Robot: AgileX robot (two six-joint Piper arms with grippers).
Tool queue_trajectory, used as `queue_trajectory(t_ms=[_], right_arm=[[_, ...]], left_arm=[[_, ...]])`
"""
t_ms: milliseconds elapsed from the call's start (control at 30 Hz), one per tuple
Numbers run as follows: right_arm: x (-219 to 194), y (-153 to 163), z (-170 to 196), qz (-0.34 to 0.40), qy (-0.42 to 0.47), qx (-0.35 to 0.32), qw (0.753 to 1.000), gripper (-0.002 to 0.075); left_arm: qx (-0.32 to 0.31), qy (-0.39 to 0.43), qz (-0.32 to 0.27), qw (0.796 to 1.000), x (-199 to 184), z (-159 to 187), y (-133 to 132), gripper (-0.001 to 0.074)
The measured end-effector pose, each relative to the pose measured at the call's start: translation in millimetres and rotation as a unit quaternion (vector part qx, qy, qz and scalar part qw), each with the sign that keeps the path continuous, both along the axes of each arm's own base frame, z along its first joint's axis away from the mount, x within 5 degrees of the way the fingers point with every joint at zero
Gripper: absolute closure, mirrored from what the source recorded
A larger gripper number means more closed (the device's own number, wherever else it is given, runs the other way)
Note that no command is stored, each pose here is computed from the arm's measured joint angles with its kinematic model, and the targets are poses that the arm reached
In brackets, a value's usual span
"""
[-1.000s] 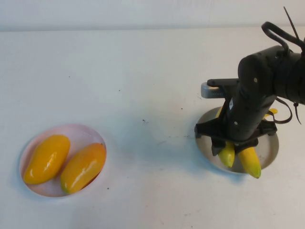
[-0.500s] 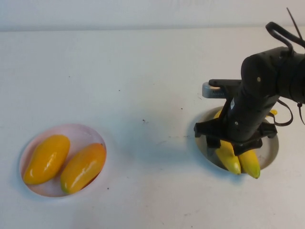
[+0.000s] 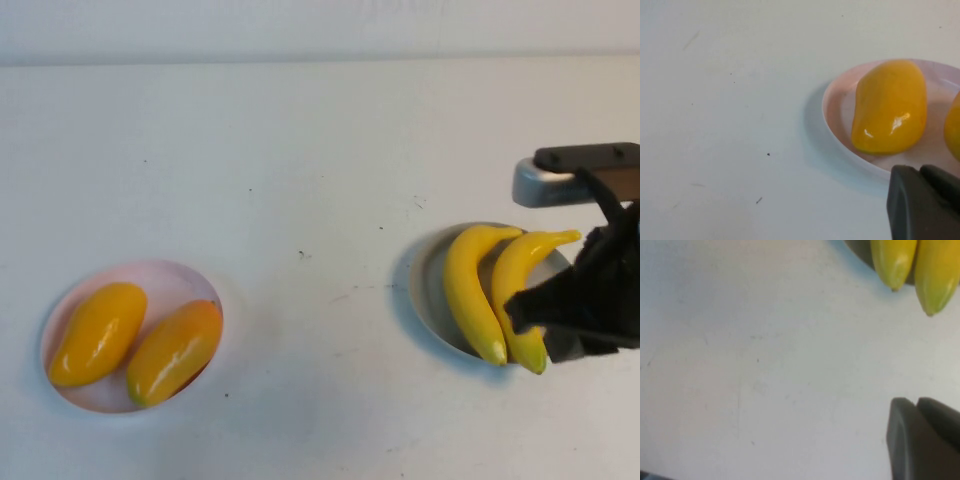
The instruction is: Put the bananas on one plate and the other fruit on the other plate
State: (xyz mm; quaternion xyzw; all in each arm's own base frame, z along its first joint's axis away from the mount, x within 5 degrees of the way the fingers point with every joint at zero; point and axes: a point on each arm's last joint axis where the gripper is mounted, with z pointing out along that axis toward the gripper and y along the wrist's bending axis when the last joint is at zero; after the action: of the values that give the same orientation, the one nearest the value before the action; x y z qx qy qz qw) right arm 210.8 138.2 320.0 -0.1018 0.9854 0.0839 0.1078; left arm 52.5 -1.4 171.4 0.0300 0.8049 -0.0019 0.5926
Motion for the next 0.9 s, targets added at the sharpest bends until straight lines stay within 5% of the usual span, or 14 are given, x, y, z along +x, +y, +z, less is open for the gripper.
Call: queue_trajectory(t_ms=[533, 733, 900], right_arm=[[-76.0, -51.3, 9.6, 0.035, -0.092, 0.021, 0.995, 0.0741], [-70.5, -65.3, -30.0, 0.03, -0.202, 0.009, 0.979, 0.0741], [-82.9, -102.6, -76.8, -0.048, -0.315, 0.019, 0.948, 0.0741]], left_arm=[[0.0, 0.0, 0.0, 1.0, 0.0, 0.0, 0.0, 0.0734], [0.0, 0.0, 0.0, 1.0, 0.0, 0.0, 0.0, 0.0734], [0.0, 0.0, 0.0, 1.0, 0.0, 0.0, 0.0, 0.0734]])
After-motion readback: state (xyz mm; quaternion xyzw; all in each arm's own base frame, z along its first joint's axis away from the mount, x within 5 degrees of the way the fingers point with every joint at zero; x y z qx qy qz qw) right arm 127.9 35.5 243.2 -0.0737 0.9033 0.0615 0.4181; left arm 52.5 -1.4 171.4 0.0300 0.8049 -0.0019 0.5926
